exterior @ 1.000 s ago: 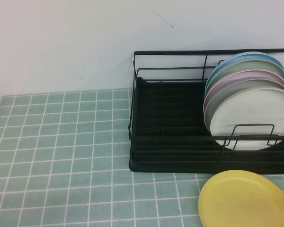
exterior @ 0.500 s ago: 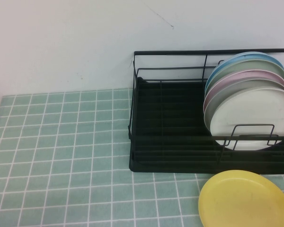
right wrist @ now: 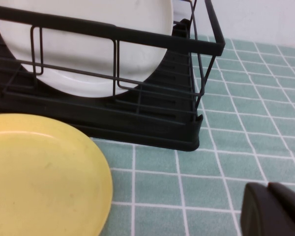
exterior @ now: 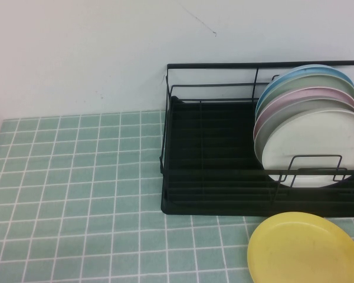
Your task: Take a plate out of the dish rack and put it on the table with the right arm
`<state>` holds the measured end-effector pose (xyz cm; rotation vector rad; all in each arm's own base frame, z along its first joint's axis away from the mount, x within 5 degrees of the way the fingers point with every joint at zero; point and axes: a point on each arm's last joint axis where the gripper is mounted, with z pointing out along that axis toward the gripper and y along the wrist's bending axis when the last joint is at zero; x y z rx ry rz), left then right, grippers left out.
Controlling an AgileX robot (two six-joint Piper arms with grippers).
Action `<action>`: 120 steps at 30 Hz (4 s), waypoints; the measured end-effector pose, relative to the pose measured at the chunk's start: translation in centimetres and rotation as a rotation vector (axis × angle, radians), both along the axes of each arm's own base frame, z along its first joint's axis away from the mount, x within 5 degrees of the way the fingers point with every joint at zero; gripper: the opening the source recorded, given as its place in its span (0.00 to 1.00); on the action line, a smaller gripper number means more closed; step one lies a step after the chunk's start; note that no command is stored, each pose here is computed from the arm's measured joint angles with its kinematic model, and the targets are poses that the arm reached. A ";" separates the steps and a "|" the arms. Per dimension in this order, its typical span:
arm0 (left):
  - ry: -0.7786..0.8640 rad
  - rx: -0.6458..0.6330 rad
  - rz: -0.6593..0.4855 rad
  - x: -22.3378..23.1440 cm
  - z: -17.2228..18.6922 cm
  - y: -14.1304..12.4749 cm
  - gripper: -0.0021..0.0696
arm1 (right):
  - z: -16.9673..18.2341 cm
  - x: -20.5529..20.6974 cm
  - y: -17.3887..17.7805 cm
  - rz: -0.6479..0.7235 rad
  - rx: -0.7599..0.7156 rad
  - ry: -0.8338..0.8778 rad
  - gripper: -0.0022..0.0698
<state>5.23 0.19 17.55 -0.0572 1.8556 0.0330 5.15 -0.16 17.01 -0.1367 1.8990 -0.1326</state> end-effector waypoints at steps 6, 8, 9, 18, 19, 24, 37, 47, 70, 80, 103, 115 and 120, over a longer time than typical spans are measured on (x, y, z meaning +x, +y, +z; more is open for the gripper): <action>0.000 0.000 0.000 0.0 0.0 0.0 0.02 | 0.0 0.0 0.0 0.000 0.000 0.000 0.03; 0.000 0.000 0.000 0.0 0.0 0.0 0.02 | 0.0 0.0 0.0 0.000 0.001 0.000 0.03; 0.000 0.000 0.000 0.0 0.0 0.0 0.02 | 0.0 0.0 0.0 0.000 0.001 0.000 0.03; 0.000 0.000 0.000 0.0 0.0 0.0 0.02 | 0.0 0.0 0.0 0.000 0.001 0.000 0.03; 0.000 0.000 0.000 0.0 0.0 0.0 0.02 | 0.0 0.0 0.0 0.000 0.001 0.000 0.03; 0.000 0.000 0.000 0.0 0.0 0.0 0.02 | 0.0 0.0 0.0 0.000 0.001 0.000 0.03; 0.000 0.000 0.000 0.0 0.0 0.0 0.02 | 1.4 0.4 0.7 -0.016 0.374 -0.175 0.03; 0.000 0.000 0.000 0.0 0.0 0.0 0.02 | 2.1 0.5 0.7 -0.034 0.524 -0.248 0.03; 0.000 0.000 0.000 0.0 0.0 0.0 0.02 | 12.1 11.5 2.2 0.303 0.018 0.305 0.03; 0.000 -0.002 0.001 0.0 0.0 0.0 0.02 | 13.1 19.7 2.7 0.565 -0.242 0.372 0.11; 0.000 -0.002 0.001 0.0 0.0 0.0 0.02 | 8.4 27.7 2.0 0.639 -0.514 0.336 0.46; 0.000 0.000 0.000 0.0 0.0 0.0 0.02 | 7.8 28.3 2.1 0.639 -0.483 0.323 0.46; 0.000 0.000 0.000 0.0 0.0 0.0 0.02 | 7.8 28.3 2.1 0.641 -0.490 0.320 0.46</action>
